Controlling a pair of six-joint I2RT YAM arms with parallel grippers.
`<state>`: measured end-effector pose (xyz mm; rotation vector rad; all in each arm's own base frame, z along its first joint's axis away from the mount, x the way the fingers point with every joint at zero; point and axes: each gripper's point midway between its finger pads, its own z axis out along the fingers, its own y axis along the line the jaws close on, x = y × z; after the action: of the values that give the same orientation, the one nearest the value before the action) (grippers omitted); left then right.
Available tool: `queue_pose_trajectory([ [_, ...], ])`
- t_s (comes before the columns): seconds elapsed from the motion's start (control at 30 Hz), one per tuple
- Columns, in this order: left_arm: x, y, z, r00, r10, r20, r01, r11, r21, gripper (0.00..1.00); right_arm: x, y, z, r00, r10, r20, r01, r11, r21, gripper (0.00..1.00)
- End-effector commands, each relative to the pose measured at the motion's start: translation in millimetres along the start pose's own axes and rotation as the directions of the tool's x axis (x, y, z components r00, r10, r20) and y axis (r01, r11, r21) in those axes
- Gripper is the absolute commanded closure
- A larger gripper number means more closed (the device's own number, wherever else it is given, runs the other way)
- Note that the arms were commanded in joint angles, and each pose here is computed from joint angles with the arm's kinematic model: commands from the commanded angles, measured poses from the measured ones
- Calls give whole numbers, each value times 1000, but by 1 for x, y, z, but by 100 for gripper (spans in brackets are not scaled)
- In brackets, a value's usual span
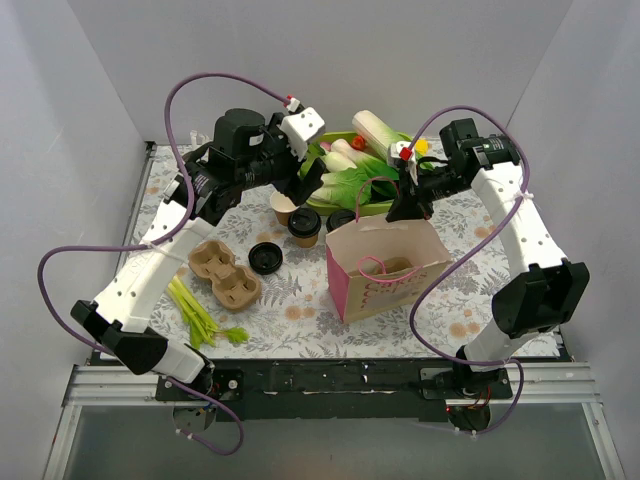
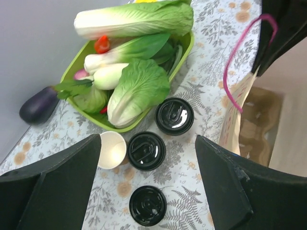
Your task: Pack the takeout coffee
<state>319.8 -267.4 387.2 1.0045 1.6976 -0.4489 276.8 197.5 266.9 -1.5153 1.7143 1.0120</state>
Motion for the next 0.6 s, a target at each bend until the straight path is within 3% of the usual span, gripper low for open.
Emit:
queue_pose_trajectory([
  [0.0,-2,12,-17,999,36,39,-33,997,-71,20,-14,23,-22,996,-87,-16,88,993,72,99],
  [0.3,54,4,8,996,19,-83,-21,999,-27,16,-13,53,-41,971,-237,-31,238,947,217,99],
  [0.57,104,-14,21,971,133,-198,-107,984,140,14,-9,88,-46,926,-372,-56,374,892,253,99],
])
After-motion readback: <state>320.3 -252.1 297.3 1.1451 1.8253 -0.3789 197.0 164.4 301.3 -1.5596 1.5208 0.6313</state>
